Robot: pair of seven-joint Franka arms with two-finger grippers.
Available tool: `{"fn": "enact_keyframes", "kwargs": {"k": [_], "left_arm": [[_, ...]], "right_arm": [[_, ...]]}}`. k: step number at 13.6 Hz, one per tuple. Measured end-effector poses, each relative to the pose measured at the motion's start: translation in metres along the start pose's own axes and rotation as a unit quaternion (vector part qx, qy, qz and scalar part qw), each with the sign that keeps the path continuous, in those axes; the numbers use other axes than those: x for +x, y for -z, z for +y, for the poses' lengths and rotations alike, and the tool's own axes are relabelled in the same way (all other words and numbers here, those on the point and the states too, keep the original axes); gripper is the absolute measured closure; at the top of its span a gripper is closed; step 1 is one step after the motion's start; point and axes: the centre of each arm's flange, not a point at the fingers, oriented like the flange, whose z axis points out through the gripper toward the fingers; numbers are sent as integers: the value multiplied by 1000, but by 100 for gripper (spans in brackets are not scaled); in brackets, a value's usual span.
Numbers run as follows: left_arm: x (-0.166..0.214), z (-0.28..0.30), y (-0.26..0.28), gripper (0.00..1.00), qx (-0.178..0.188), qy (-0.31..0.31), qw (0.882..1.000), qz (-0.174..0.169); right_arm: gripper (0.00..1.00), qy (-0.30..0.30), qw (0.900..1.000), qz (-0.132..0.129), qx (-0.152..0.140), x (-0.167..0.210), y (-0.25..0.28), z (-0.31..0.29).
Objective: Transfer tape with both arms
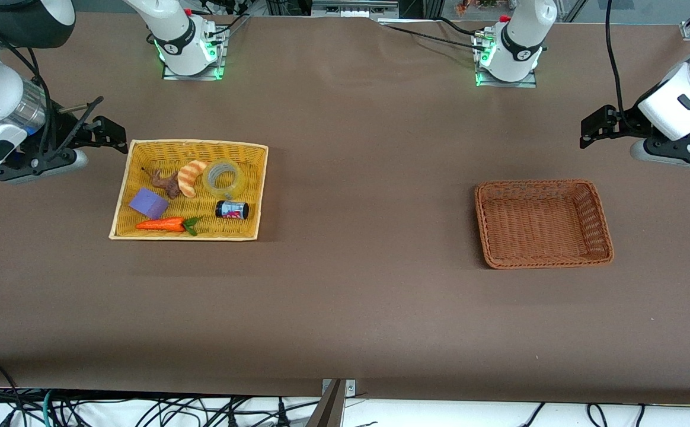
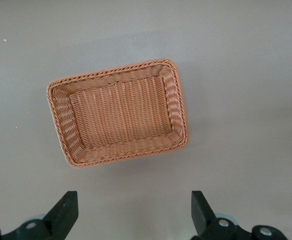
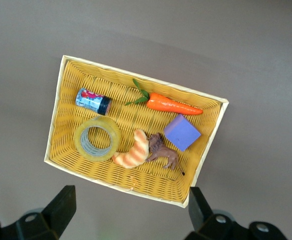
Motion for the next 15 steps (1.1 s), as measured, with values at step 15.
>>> {"fn": "enact_keyframes", "kwargs": {"k": [15], "left_arm": [[0,0,0,0,0,0,1000,0]], "right_arm": [[0,-33,999,2,-2,14,-53,-33]]}}
